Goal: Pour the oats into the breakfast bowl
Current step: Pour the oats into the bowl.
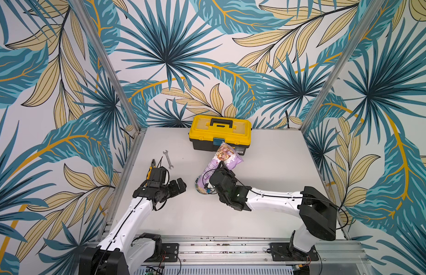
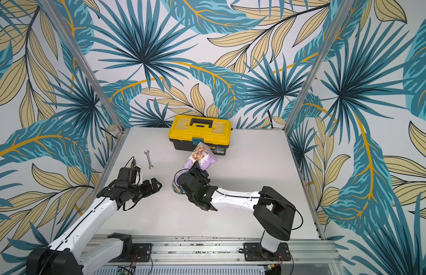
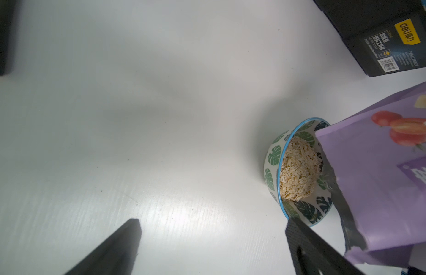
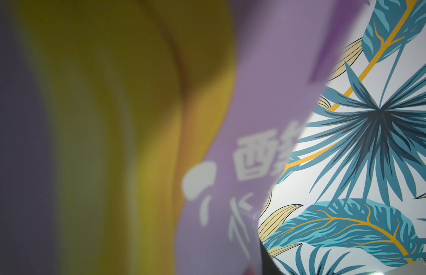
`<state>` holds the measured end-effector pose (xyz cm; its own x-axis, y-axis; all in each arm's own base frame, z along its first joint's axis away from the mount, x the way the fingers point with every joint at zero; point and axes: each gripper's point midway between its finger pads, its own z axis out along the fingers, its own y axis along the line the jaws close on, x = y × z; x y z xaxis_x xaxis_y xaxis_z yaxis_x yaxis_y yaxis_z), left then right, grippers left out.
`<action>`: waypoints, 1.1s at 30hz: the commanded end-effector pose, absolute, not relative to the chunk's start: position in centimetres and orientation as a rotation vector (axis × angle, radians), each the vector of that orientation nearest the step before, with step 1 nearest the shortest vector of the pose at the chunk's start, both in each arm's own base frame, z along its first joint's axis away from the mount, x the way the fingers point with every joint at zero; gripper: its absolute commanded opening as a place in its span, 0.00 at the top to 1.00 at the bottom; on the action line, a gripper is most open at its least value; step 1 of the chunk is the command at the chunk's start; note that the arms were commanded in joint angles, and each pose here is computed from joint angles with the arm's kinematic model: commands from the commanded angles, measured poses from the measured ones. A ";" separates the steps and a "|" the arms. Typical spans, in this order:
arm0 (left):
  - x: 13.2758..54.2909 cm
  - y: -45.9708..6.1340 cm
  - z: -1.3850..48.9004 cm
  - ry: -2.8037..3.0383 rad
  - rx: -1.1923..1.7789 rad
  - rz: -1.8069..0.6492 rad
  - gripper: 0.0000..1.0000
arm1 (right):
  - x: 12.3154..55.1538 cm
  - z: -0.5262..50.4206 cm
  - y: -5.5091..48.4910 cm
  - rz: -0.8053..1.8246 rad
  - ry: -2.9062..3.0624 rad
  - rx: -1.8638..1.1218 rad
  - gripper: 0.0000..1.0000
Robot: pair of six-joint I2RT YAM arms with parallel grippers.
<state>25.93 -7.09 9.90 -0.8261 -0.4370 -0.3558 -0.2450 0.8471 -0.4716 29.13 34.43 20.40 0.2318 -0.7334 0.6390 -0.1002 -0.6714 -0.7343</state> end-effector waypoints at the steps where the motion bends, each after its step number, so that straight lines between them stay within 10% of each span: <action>1: 26.1 -7.0 10.2 2.561 -0.485 -0.565 0.00 | 29.2 22.7 33.8 -1.453 0.846 -1.830 1.00; 33: 26.3 -7.0 10.5 2.564 -0.464 -0.556 0.00 | 30.7 22.7 33.9 -1.428 1.076 -1.977 1.00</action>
<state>25.75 -7.07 9.58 -0.8371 -0.4188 -0.3520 -0.2358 0.8568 -0.4586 30.26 35.03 19.88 0.2626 -0.7503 0.6067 -0.3109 -0.6610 -0.6829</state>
